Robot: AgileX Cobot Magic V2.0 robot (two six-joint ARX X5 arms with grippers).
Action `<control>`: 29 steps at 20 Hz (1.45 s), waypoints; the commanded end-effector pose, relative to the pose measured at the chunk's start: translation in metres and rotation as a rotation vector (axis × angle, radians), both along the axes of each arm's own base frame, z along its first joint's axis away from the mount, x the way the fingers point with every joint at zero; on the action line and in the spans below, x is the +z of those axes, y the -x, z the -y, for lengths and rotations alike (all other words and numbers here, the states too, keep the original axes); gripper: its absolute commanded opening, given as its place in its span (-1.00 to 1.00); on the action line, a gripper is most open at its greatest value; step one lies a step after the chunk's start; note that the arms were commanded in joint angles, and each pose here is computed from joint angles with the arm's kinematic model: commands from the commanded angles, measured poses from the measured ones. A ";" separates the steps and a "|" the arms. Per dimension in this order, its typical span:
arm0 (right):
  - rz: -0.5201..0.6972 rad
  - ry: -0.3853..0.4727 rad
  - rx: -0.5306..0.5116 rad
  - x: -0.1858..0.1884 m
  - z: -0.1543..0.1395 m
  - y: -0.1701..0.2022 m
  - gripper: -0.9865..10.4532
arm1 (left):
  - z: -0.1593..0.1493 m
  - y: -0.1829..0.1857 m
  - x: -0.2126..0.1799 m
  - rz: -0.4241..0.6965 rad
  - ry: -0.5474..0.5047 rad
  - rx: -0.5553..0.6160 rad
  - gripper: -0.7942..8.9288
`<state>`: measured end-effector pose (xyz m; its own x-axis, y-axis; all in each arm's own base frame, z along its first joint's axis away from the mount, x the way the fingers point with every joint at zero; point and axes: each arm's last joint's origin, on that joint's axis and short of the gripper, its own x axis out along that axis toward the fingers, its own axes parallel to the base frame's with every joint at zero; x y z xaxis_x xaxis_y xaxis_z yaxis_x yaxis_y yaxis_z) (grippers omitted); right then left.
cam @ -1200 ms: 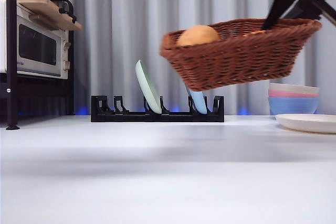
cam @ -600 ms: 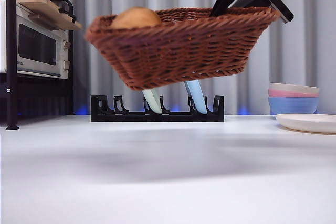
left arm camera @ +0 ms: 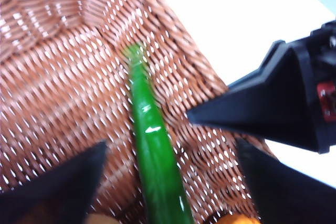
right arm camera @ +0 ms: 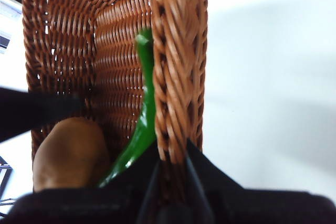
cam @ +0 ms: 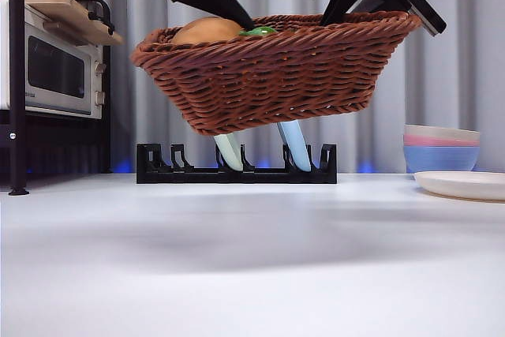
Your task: Pick up the basket,pick up the corn from the table,pick up the potato from the table,pick up the cucumber from the table,put all items into the basket
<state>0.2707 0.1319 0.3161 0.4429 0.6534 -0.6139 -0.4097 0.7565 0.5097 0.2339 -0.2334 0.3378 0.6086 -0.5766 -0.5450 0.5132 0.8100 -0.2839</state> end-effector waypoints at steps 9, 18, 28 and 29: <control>-0.205 0.015 -0.072 -0.062 -0.018 -0.041 -0.86 | -0.035 0.020 0.088 0.252 0.048 -0.029 0.26; -0.269 0.212 -0.221 -0.114 -0.021 -0.062 -0.85 | -0.077 0.054 0.125 0.404 -0.124 0.129 0.26; -0.210 0.200 -0.265 -0.082 0.007 -0.057 -0.06 | -0.092 0.057 0.120 0.408 -0.339 0.218 0.25; -0.174 0.196 -0.261 -0.071 0.011 -0.053 -0.06 | -0.093 0.057 0.119 0.406 -0.348 0.220 0.25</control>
<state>0.3244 0.1219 0.2415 0.4466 0.3938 -0.8034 -0.0849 0.9125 0.4001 0.1772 -0.1404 0.4561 0.8904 -0.2456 -0.3833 0.3352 0.9234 0.1871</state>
